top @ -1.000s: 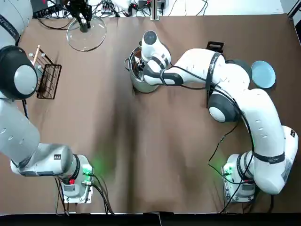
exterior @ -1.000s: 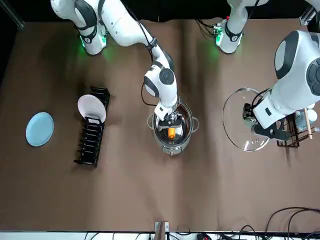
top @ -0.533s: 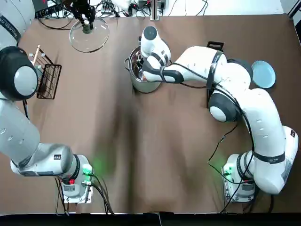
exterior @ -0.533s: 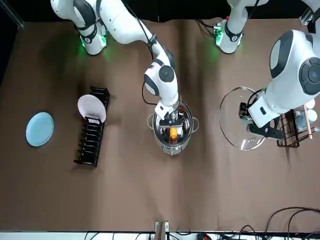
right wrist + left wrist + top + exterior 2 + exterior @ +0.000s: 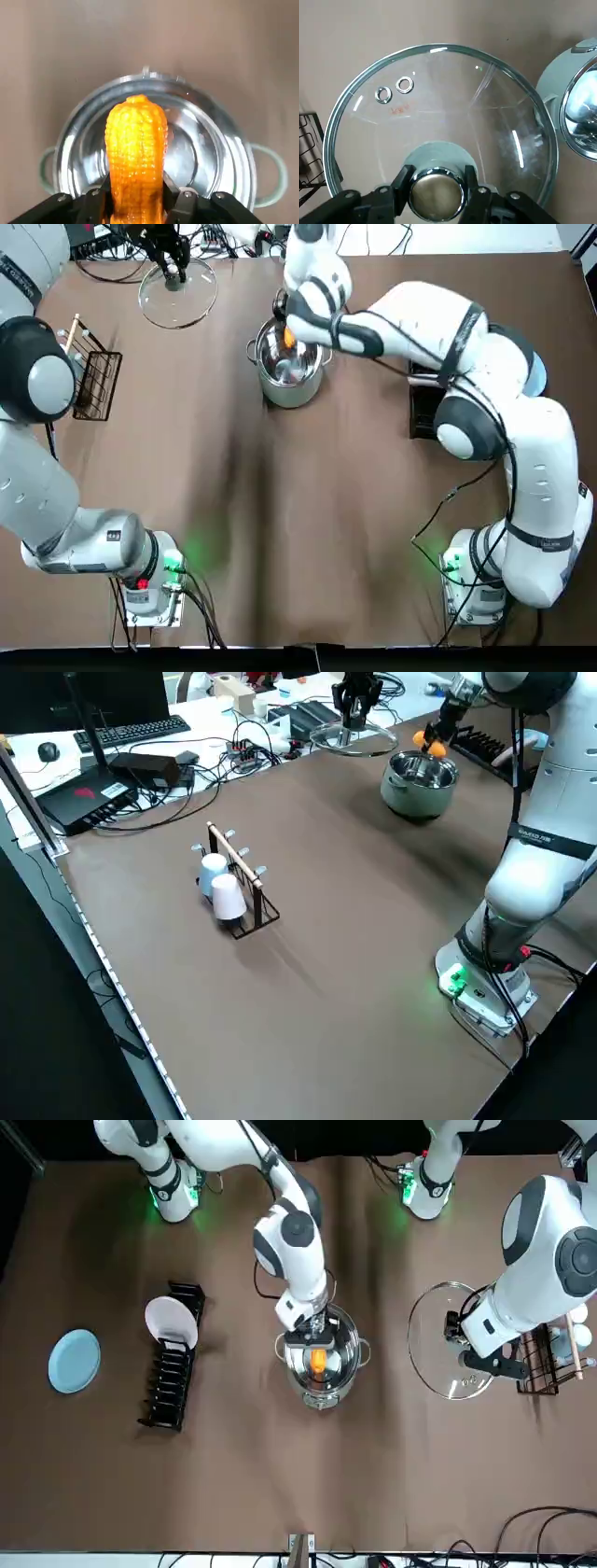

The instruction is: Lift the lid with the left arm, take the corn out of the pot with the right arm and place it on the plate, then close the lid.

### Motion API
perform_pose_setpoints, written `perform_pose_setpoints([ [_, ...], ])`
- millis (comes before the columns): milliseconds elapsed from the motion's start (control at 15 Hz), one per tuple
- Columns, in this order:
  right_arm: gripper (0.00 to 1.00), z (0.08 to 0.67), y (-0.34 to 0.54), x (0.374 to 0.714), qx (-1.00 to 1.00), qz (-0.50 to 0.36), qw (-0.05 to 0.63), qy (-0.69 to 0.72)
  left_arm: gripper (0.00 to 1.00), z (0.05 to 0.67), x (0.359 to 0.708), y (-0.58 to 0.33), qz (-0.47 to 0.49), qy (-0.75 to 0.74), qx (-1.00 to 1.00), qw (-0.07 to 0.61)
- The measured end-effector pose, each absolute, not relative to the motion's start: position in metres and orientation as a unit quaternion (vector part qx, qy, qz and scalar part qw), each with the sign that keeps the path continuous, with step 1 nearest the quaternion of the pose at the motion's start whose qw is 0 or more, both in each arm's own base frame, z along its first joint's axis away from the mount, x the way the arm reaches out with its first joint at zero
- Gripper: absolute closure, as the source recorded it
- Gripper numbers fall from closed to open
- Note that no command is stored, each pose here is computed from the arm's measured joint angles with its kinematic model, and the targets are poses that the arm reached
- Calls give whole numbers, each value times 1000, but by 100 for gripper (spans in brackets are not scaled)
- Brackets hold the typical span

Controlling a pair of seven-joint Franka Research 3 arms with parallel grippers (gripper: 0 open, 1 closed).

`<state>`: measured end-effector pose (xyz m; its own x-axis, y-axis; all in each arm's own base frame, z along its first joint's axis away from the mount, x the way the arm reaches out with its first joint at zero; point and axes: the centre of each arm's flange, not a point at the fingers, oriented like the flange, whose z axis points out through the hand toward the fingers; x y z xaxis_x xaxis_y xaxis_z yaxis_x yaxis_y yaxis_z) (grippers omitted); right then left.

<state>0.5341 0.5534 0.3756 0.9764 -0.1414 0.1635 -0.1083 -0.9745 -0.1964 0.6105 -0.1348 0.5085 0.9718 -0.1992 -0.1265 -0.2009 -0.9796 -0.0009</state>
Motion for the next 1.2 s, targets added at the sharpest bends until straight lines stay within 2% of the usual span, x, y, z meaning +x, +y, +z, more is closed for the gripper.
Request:
perform_pose_setpoints([
  [200,60,437,505,563,-985,-81,110,102,49,508,608,-145,63,93,-994,8],
  [400,60,473,433,586,-992,-24,95,81,49,505,597,-185,66,85,-994,9],
  [867,60,445,196,658,-995,80,54,-29,49,447,545,-361,59,66,-996,8],
  [1000,60,433,113,663,-992,92,64,-63,49,432,540,-391,38,56,-998,-8],
  [1067,60,424,40,660,-989,99,67,-90,49,422,537,-414,18,47,-998,-26],
  [1200,60,415,-26,654,-985,103,68,-119,49,414,534,-434,-2,44,-998,-43],
])
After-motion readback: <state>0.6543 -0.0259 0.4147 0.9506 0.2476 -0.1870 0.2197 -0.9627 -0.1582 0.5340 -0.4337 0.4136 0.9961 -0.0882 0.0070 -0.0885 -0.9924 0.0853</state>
